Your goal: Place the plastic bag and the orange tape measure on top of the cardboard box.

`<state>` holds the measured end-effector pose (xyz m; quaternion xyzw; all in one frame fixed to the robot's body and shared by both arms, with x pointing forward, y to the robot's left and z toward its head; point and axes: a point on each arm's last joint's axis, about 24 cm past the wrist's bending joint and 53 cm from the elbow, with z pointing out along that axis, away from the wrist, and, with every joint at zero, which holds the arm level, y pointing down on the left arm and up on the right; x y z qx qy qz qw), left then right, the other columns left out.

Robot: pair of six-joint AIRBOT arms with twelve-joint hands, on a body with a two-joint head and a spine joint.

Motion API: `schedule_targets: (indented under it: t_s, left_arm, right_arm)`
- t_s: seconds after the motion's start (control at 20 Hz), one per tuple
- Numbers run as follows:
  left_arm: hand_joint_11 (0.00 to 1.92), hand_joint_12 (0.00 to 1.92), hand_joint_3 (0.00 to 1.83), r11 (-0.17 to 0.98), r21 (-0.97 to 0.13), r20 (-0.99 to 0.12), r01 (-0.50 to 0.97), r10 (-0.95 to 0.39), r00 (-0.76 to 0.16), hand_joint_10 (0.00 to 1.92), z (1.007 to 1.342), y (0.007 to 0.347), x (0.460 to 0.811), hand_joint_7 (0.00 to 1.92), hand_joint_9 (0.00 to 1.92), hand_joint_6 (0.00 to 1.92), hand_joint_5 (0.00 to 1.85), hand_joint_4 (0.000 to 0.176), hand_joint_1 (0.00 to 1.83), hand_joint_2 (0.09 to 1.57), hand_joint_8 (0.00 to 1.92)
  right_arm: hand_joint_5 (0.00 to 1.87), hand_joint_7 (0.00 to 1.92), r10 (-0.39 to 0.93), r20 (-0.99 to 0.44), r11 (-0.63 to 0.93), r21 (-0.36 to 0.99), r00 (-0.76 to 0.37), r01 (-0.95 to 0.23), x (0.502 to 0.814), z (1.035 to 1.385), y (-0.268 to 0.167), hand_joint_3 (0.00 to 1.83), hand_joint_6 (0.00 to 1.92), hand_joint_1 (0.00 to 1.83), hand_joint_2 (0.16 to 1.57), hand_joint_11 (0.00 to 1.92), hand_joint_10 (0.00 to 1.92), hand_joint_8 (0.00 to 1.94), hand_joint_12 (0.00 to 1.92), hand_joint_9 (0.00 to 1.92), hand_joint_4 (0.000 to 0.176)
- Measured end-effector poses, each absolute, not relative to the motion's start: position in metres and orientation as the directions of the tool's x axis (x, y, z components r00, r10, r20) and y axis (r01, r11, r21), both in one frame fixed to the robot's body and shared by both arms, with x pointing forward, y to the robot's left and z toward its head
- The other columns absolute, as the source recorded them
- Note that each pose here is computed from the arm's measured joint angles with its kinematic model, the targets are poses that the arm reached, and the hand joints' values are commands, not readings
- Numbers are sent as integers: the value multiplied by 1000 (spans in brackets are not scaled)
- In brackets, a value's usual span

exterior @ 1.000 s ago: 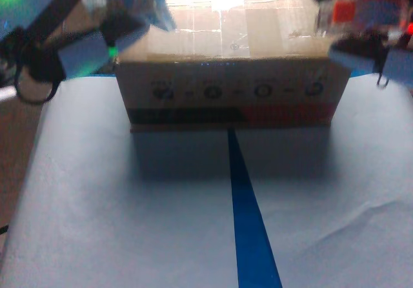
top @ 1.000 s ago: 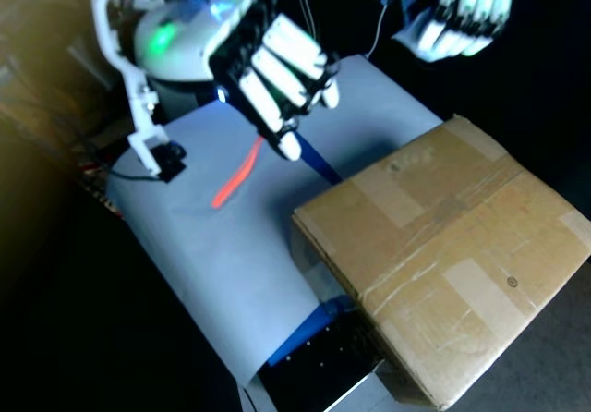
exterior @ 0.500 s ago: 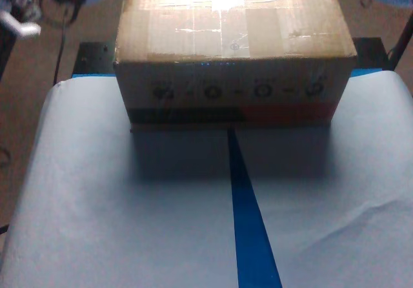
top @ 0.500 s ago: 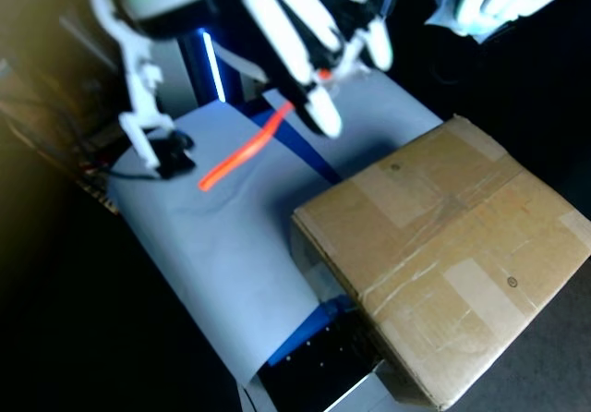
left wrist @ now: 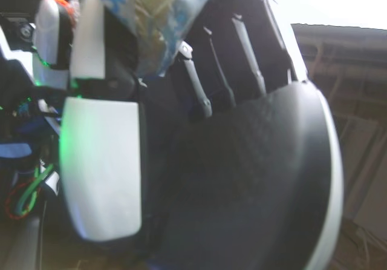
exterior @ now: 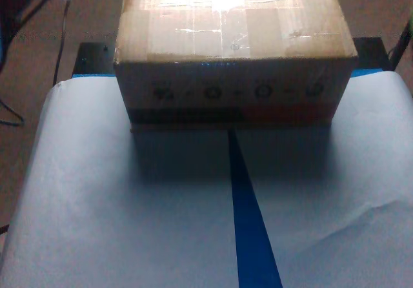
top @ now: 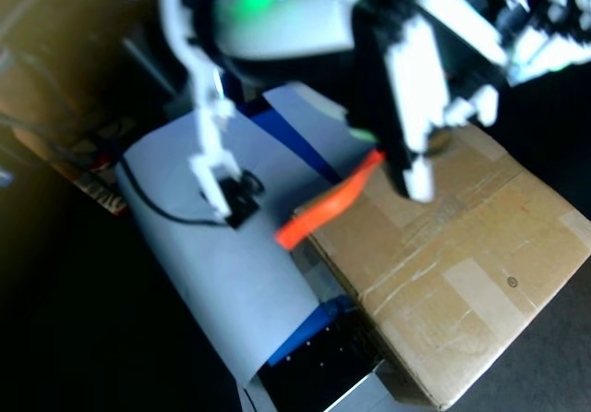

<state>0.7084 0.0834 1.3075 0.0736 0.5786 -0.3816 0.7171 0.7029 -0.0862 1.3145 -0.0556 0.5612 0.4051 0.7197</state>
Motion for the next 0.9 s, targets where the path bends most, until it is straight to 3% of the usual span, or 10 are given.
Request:
schedule_targets:
  t_s: [0.05,0.1,0.15,0.2,0.25,0.35,0.4,0.5,0.7,0.9]
  left_arm:
    - [813,1920,0,702,-339,-897,627,-442,10,1723,1296,75,716,756,733,908,845,0,1225,1220,1614]
    - [775,1864,0,704,-339,-903,624,-430,-5,1591,1291,71,720,794,756,933,827,0,1231,1214,1561]
    - [780,1819,0,709,-340,-909,618,-415,-24,1599,1283,66,725,815,805,842,840,0,1338,1193,1371]
    - [716,1669,0,713,-341,-915,613,-402,-41,1506,1276,62,729,832,805,1061,782,0,1361,1186,1221]
    - [618,1633,1,715,-341,-918,610,-394,-52,1473,1273,58,733,858,798,1145,811,0,1362,1174,1125]
    - [723,1594,0,725,-341,-922,599,-381,-64,1431,1267,58,741,882,895,1103,748,0,1367,1171,1152]
    - [722,1535,1,732,-338,-926,592,-372,-70,1391,1264,60,744,878,870,1191,743,0,1366,1170,1105]
    - [638,1674,0,739,-338,-930,582,-359,-83,1499,1258,60,748,848,791,1095,769,0,1361,1186,1209]
    - [583,1705,0,749,-336,-935,572,-338,-106,1576,1249,62,751,782,780,991,802,0,1356,1201,1332]
    - [670,1507,0,772,-327,-944,544,-299,-143,1440,1226,70,756,795,822,1159,751,0,1356,1194,1252]
  right_arm:
    - [1153,895,512,-858,671,374,35,-640,709,1310,-84,0,796,1264,1094,66,1211,1074,1886,544,0]
    - [1095,916,509,-860,674,374,33,-637,712,1308,-83,0,959,1259,1102,12,914,936,1711,573,0]
    - [1117,922,503,-864,678,374,28,-633,717,1305,-80,1,801,1213,1056,2,621,477,1367,537,0]
    - [1133,949,495,-868,684,374,22,-627,723,1301,-78,9,859,1252,1074,147,747,759,1772,659,0]
    - [1065,895,491,-871,688,373,21,-623,727,1298,-77,1,793,1369,1121,676,1380,1046,1679,816,0]
    - [1020,883,483,-875,694,372,16,-616,734,1294,-75,0,706,1380,1124,843,1391,1165,1625,886,0]
    - [1015,818,476,-879,698,374,6,-611,737,1290,-73,1,832,1367,1151,691,1468,1224,1712,768,0]
    - [1118,987,471,-882,703,381,-8,-601,741,1285,-74,0,585,1284,1091,943,1419,1235,1729,964,0]
    - [858,747,478,-878,703,396,-20,-591,743,1280,-74,0,893,1357,1206,836,1647,1421,1865,727,0]
    - [926,965,467,-882,709,416,-63,-570,742,1254,-74,0,977,1385,1112,832,1260,1052,1528,926,0]
